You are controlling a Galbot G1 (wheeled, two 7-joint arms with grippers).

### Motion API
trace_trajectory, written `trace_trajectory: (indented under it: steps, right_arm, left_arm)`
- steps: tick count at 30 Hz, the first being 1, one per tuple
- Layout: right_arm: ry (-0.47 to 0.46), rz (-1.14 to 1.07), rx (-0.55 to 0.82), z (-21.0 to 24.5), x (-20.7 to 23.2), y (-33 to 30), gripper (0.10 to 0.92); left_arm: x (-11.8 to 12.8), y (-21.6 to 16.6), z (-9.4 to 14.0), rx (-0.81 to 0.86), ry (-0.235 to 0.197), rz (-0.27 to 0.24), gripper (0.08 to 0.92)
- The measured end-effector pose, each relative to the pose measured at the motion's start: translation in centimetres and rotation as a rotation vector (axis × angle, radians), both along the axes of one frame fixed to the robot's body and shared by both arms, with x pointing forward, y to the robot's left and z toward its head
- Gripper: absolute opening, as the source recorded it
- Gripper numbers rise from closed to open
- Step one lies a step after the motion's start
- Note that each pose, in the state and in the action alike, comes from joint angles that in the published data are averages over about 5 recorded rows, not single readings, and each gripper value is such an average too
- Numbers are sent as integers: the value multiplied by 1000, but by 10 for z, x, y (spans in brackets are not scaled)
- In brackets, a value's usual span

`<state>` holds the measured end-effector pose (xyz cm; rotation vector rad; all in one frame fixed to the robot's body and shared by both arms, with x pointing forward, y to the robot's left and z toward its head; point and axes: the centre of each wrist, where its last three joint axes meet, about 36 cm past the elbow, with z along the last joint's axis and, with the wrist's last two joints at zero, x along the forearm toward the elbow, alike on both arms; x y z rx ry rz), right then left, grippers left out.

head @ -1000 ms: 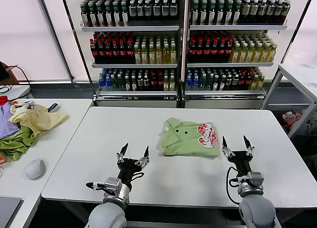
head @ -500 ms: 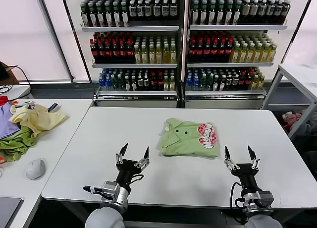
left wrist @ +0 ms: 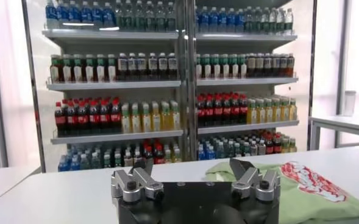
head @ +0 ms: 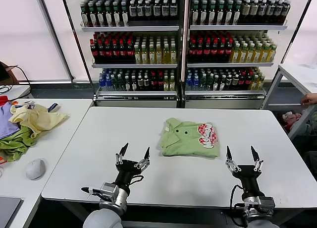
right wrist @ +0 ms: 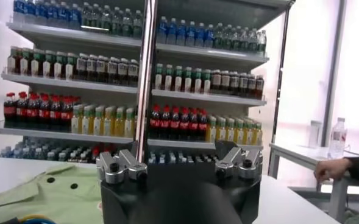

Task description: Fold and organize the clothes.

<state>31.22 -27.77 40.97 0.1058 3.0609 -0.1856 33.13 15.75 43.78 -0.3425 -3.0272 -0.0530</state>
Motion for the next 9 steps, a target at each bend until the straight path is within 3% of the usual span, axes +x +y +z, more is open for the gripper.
trace_trajectory:
  steps: [9]
  right_arm:
    - [-17, -16, -4, 3, 1, 4, 823]
  left_arm:
    - [0, -1, 0, -1, 2, -15, 823]
